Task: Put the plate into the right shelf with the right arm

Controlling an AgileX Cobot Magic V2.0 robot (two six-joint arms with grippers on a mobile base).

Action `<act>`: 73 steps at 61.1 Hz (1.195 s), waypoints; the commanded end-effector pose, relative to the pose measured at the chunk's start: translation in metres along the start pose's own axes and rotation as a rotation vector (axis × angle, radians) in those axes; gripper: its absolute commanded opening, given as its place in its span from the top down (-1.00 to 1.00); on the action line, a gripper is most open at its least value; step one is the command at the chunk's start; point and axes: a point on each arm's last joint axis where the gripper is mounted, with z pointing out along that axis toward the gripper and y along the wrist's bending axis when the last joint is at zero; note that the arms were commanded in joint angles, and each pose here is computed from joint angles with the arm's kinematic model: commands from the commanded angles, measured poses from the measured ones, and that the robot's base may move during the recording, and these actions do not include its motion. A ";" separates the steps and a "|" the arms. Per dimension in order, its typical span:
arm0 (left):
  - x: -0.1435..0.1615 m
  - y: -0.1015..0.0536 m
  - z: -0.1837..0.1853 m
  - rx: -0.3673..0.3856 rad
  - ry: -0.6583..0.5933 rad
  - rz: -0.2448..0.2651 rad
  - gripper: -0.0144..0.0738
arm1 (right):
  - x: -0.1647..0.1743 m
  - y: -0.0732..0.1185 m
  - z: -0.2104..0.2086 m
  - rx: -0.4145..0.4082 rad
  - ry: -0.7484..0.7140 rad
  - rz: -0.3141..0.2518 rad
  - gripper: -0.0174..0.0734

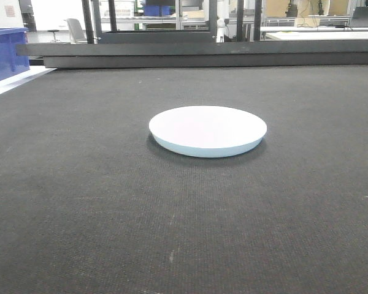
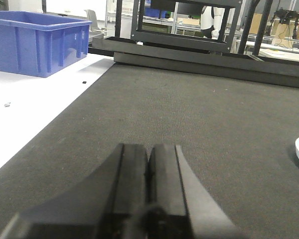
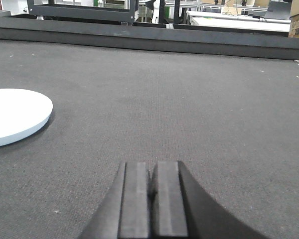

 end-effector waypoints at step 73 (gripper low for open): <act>-0.006 -0.001 -0.001 0.007 -0.095 -0.005 0.78 | -0.095 0.001 -0.002 -0.002 -0.043 0.052 0.03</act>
